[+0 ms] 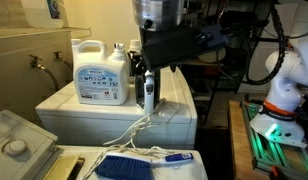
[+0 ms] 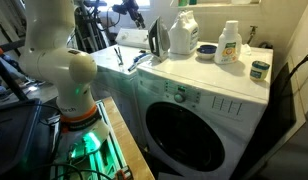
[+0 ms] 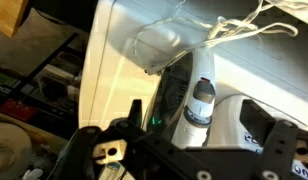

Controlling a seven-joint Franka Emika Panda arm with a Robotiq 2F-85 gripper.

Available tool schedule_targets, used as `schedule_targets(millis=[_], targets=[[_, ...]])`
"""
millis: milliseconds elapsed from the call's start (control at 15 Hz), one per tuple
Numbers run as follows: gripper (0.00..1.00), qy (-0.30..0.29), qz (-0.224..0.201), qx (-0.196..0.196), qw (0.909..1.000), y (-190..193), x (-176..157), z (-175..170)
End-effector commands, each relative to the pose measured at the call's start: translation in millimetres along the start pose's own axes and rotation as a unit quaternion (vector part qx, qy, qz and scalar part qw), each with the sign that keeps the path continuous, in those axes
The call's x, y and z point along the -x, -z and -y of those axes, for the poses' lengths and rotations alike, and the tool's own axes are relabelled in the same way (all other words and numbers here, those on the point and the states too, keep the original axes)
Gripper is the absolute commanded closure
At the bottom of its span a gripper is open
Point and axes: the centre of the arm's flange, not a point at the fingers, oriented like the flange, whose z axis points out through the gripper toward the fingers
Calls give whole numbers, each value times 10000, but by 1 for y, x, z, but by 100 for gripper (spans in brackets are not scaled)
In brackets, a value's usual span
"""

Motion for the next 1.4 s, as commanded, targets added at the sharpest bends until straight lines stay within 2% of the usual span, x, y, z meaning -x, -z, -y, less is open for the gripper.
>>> schedule_targets(millis=[0, 200, 333, 400, 800, 1067, 1200, 1333], targets=[[0, 355, 136, -54, 9993, -1, -2, -32], [0, 513, 135, -182, 9984, -3, -5, -45], [0, 704, -100, -298, 9970, -8, -6, -53], [0, 508, -17, -192, 9985, 7, -7, -24], [0, 625, -68, -203, 9978, 2, -6, -35], [0, 782, 365, -675, 9940, 27, -24, -53], [0, 993, 711, -830, 9890, 39, -31, -63], [0, 1439, 1016, -979, 9795, 46, -35, -77]])
